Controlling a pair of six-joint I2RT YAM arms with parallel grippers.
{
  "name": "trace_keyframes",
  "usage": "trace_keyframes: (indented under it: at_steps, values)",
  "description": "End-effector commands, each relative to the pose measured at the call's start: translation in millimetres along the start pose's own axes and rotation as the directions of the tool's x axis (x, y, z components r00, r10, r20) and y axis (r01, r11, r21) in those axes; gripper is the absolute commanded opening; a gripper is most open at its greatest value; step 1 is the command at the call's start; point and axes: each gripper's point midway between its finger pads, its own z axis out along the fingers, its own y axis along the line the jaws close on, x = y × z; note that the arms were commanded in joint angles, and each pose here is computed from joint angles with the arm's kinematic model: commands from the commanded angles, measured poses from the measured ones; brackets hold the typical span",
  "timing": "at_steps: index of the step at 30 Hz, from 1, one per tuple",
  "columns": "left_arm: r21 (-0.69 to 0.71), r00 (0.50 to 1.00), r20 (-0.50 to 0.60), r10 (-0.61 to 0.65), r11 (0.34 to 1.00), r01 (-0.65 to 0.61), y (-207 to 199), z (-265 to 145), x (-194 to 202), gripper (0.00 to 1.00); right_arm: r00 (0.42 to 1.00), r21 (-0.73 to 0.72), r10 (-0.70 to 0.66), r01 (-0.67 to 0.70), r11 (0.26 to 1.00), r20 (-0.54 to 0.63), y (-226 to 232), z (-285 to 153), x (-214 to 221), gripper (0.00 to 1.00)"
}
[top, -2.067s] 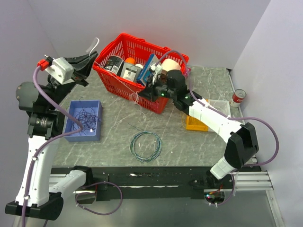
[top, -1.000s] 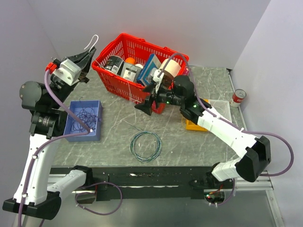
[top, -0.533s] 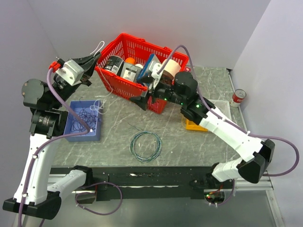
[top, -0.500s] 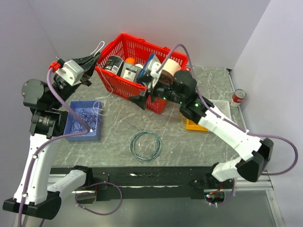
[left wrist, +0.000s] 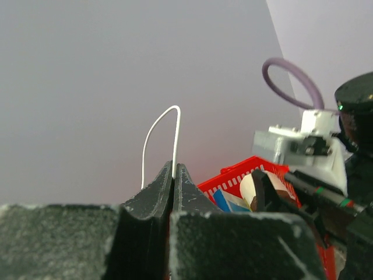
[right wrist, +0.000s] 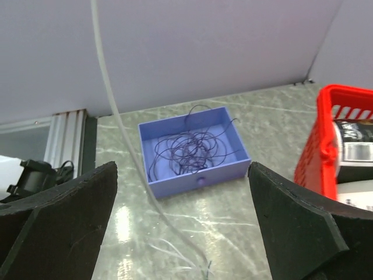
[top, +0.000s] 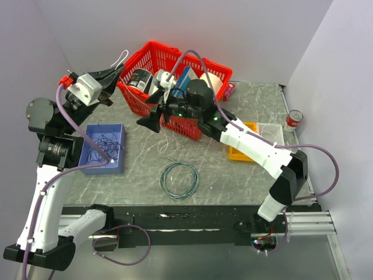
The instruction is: Untangle the cables
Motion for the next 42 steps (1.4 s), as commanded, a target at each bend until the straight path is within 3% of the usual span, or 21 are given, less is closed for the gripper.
trace_keyframes:
  at_steps: [1,3,4,6,7,10,16,19,21,22,24,26,27,30,33,36,37,39,42]
  values:
    - [-0.003,0.996,0.088,-0.006,1.000,0.006,1.7,0.8,-29.2,0.01,0.999,0.025,-0.007,0.006,1.000,0.037,-6.8,9.4,-14.2,0.91]
    - [-0.008,0.993,0.113,-0.012,1.000,0.013,3.2,0.9,-37.8,0.01,1.000,0.059,0.001,-0.001,0.998,0.005,-19.6,19.7,1.9,0.81]
    - [-0.008,0.993,0.116,-0.015,1.000,0.016,3.6,1.6,-38.5,0.01,1.000,0.067,0.003,-0.003,0.998,0.001,-23.3,22.4,1.1,0.64]
    - [-0.015,0.993,0.119,-0.013,1.000,0.014,5.0,1.5,-40.1,0.01,0.999,0.071,0.027,-0.025,0.997,-0.019,-29.1,31.1,13.6,0.47]
    - [-0.026,0.993,0.116,-0.012,1.000,0.015,6.3,0.3,-40.2,0.01,0.999,0.075,0.031,-0.030,0.997,-0.018,-30.5,33.0,14.8,0.29]
    - [-0.046,0.995,0.104,-0.008,0.999,0.013,8.9,-1.3,-37.7,0.01,0.998,0.112,0.051,-0.048,0.993,-0.030,-38.6,32.8,22.8,0.00]
    - [-0.228,0.999,-0.014,0.043,0.973,-0.045,37.2,-15.2,-7.6,0.01,0.998,0.208,0.046,-0.038,0.977,-0.036,-46.9,-5.8,11.1,0.00]
    - [-0.236,0.982,-0.184,0.047,0.967,-0.090,31.1,-31.6,44.7,0.01,0.998,0.259,0.047,-0.037,0.965,-0.031,-51.5,-42.1,-4.3,0.00]
    - [-0.136,0.952,-0.305,0.042,0.987,-0.087,5.0,-44.4,91.7,0.06,0.997,0.299,0.057,-0.039,0.953,-0.051,-57.2,-66.1,-8.1,0.00]
    - [-0.092,0.945,-0.324,0.041,0.993,-0.075,-7.4,-50.3,100.1,0.25,0.998,0.314,0.041,-0.028,0.949,-0.037,-53.9,-81.4,-22.8,0.00]
    - [0.053,0.922,-0.387,0.005,0.998,0.016,-48.2,-63.8,133.8,0.48,0.998,0.368,0.036,-0.017,0.929,-0.045,-63.0,-104.5,-31.6,0.00]
    - [0.141,0.918,-0.396,-0.002,0.988,0.063,-72.8,-73.3,142.0,0.88,0.996,0.430,0.054,-0.021,0.903,-0.064,-66.4,-132.5,-38.3,0.00]
    - [0.193,0.903,-0.429,-0.026,0.974,0.119,-92.2,-82.1,155.6,0.97,0.995,0.481,0.068,-0.025,0.877,-0.072,-77.3,-149.2,-38.4,0.00]
    - [0.257,0.882,-0.467,-0.060,0.945,0.201,-122.6,-97.0,175.9,0.96,0.992,0.605,0.108,-0.044,0.795,-0.069,-93.4,-198.8,-42.2,0.00]
    - [0.222,0.841,-0.533,-0.094,0.943,0.247,-138.8,-116.6,208.8,0.96,0.991,0.697,0.123,-0.054,0.716,-0.050,-99.1,-240.1,-47.0,0.00]
    - [0.162,0.822,-0.552,-0.140,0.949,0.270,-146.4,-126.6,234.5,0.96,0.986,0.811,0.161,-0.051,0.583,-0.054,-116.7,-286.2,-37.0,0.00]
    - [0.145,0.832,-0.531,-0.158,0.951,0.274,-146.0,-124.1,235.1,0.96,0.984,0.866,0.173,-0.051,0.497,-0.041,-128.1,-310.6,-33.6,0.00]
    - [0.121,0.821,-0.537,-0.194,0.946,0.302,-154.8,-131.1,249.5,0.96,0.978,0.903,0.205,-0.055,0.427,-0.038,-138.3,-331.5,-15.7,0.00]
    - [0.090,0.827,-0.512,-0.233,0.942,0.322,-161.4,-136.9,257.1,0.96,0.972,0.971,0.235,-0.083,0.225,0.029,-156.9,-385.1,5.6,0.00]
